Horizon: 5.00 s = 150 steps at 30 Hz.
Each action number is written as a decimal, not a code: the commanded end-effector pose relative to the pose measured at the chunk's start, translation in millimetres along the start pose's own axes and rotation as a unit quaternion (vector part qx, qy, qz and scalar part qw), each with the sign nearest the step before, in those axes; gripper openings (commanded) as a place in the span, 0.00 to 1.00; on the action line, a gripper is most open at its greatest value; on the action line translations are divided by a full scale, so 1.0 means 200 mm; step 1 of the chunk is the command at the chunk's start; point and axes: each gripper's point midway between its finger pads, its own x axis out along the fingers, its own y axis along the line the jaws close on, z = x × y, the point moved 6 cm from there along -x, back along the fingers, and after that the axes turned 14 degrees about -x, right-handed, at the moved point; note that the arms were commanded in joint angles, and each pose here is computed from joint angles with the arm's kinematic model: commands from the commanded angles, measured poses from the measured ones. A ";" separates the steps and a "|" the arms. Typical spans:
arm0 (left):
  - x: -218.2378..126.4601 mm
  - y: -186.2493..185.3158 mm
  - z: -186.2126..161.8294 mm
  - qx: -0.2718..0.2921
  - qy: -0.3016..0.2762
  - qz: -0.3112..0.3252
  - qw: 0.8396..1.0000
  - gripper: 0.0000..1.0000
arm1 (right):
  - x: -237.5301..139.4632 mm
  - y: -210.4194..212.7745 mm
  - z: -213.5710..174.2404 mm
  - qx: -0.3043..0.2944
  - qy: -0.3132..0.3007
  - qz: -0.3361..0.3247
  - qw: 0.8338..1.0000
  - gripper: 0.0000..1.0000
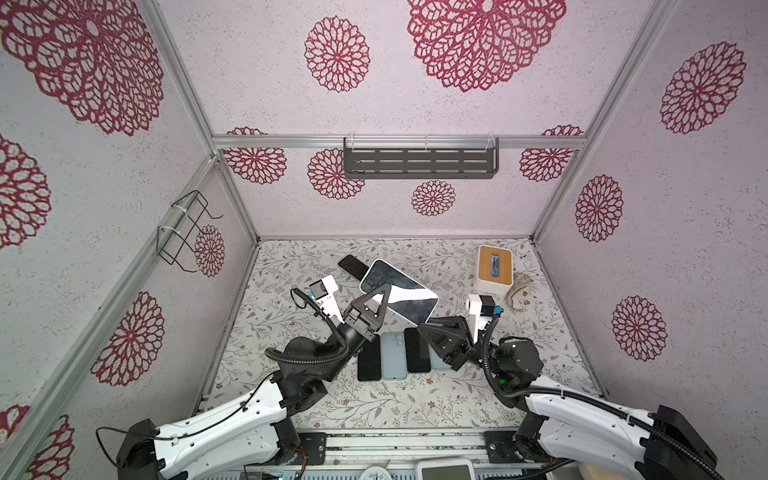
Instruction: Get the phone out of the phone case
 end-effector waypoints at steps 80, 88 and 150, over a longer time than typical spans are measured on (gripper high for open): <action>0.01 -0.12 0.11 0.190 0.511 0.117 0.830 0.00 | 0.00 0.01 -0.14 -0.112 0.251 0.109 0.955 0.56; 0.02 -0.11 0.11 0.217 0.502 0.121 0.828 0.00 | 0.02 0.02 -0.14 -0.103 0.251 0.134 0.953 0.54; 0.08 -0.12 0.08 0.250 0.474 0.094 0.839 0.00 | 0.10 0.07 -0.19 -0.099 0.240 0.185 0.948 0.20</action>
